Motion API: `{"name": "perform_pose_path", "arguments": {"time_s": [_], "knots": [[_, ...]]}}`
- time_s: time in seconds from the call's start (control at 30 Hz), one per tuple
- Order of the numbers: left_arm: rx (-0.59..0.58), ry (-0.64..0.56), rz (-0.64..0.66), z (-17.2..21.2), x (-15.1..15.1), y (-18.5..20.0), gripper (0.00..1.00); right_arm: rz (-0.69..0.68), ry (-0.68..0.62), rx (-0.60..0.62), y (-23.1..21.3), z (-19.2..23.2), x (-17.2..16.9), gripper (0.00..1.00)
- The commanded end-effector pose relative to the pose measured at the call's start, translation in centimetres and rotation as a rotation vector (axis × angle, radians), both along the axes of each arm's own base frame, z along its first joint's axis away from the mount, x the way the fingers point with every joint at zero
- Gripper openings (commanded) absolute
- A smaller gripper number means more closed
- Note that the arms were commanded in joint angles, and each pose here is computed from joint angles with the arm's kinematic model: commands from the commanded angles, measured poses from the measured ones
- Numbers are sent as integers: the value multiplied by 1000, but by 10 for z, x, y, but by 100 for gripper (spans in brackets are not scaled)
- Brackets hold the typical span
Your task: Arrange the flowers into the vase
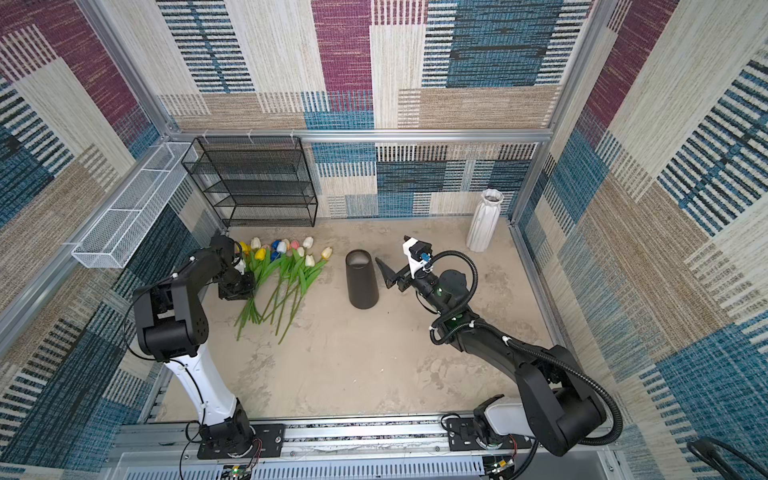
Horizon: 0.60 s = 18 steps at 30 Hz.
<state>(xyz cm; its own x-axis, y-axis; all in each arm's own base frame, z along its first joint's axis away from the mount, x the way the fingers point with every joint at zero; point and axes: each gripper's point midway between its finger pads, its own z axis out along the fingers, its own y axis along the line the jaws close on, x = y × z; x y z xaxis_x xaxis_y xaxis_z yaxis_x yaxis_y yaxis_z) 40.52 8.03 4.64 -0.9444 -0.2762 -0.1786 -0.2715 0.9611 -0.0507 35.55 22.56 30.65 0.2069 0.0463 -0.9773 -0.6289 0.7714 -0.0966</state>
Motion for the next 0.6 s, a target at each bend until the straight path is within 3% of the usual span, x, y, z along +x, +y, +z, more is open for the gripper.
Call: {"name": "perform_pose_path", "arguments": {"time_s": [0.0,0.2,0.37,0.4,0.43,0.47,0.57], "knots": [[-12,-31,-34,12,2,-6,7,-15,-26,18,-3,9,-1,99],[-38,-101,-56,53,0,-23,0,-6,-32,19,-2,12,-2,99],[-75,-148,-71,75,-8,-38,0,0,-31,28,-1,12,-3,100],[-64,-145,-74,73,-9,-36,11,2,-30,30,-1,12,-3,100],[-40,-138,-76,68,-9,-32,31,3,-30,35,-1,12,-3,100],[-28,-120,-83,61,-7,-28,40,4,-30,39,-1,12,-3,100],[-35,-54,-102,42,1,-25,43,11,-22,43,0,9,-2,100]]}}
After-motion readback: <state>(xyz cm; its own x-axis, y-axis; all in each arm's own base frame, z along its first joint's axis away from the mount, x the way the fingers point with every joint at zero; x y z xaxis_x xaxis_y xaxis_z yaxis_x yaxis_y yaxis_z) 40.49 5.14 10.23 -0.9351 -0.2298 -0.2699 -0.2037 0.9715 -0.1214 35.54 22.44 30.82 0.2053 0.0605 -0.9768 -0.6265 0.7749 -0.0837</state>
